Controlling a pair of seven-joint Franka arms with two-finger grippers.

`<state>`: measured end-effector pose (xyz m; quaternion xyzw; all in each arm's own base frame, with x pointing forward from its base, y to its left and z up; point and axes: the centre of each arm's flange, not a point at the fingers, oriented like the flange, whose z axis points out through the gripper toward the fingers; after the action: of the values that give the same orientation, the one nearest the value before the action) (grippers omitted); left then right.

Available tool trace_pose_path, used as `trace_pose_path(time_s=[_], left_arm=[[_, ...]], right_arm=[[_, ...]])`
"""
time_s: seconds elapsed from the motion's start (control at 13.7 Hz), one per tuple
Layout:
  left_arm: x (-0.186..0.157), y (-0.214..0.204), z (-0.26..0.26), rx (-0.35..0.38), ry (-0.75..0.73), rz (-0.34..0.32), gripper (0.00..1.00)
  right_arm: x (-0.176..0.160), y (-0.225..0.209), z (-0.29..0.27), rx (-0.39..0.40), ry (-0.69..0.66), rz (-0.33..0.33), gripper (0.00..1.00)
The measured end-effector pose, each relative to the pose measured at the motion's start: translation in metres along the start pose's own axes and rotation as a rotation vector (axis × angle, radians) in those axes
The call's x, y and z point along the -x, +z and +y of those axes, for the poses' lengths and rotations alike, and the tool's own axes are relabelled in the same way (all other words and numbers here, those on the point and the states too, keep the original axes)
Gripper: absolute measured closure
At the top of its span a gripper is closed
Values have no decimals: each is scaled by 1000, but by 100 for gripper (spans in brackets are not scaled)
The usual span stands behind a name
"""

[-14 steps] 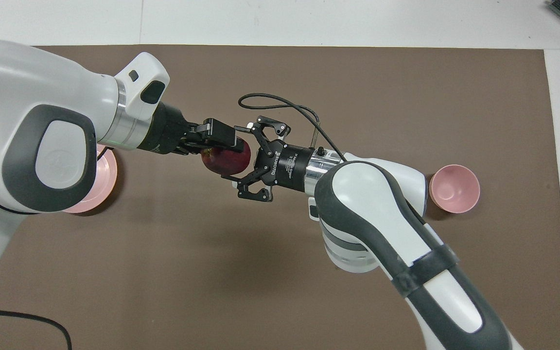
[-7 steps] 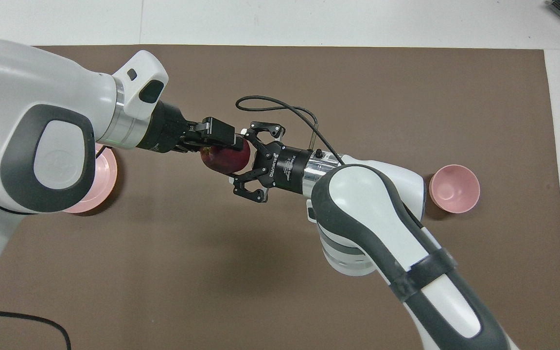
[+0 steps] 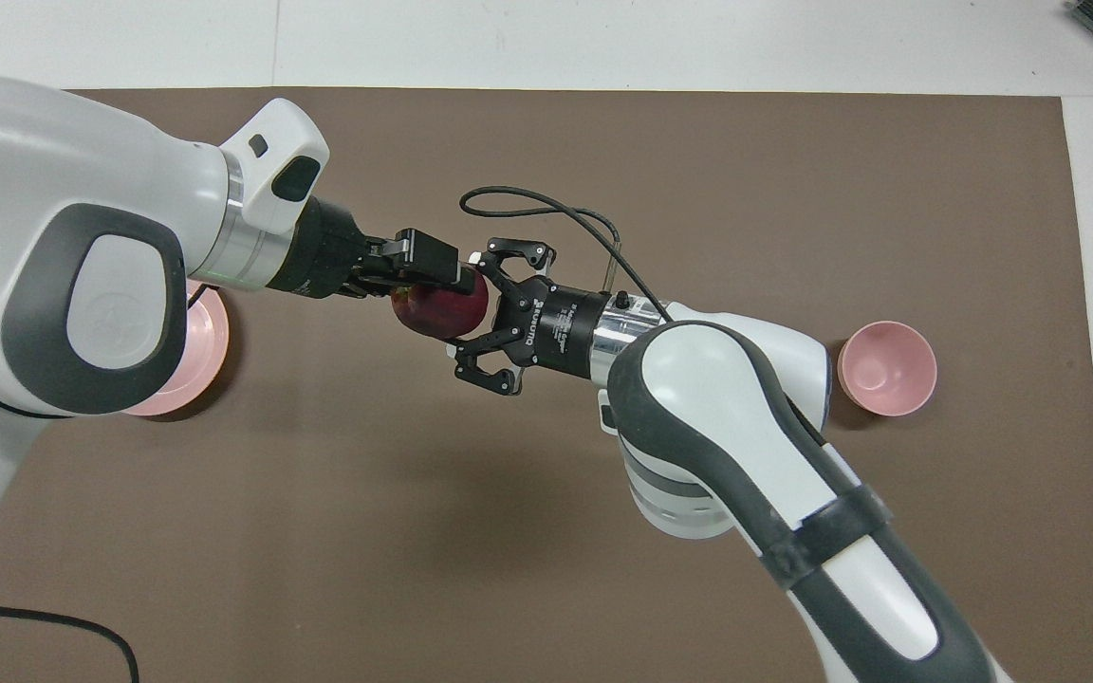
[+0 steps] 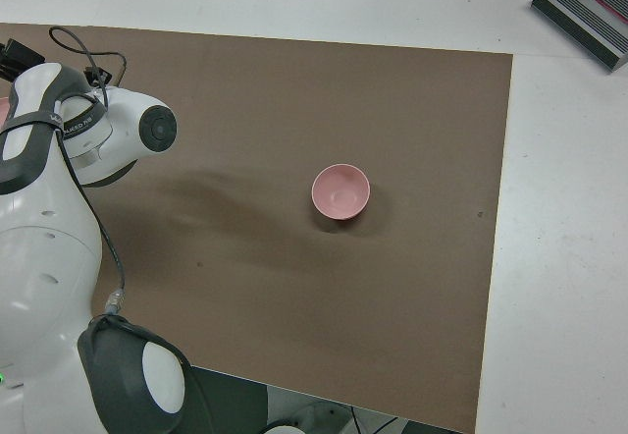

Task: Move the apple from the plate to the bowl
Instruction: 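Close the right gripper on the apple held by the left gripper, then pull the apple away with the right gripper while the left gripper releases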

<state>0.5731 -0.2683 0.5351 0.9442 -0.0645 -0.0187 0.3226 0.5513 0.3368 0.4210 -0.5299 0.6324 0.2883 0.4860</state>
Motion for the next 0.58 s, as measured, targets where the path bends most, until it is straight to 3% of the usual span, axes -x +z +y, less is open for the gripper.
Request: trace_pose_path(time_s=[0.37,0.58], left_arm=[[0,3,5,-12,14,11,0],[-4,-3,6,-10,-2,57,0]], right_arm=[[-7,-6,-6,-9,-6,5,33],[-10,-6,-5,-7,-31,10,33]])
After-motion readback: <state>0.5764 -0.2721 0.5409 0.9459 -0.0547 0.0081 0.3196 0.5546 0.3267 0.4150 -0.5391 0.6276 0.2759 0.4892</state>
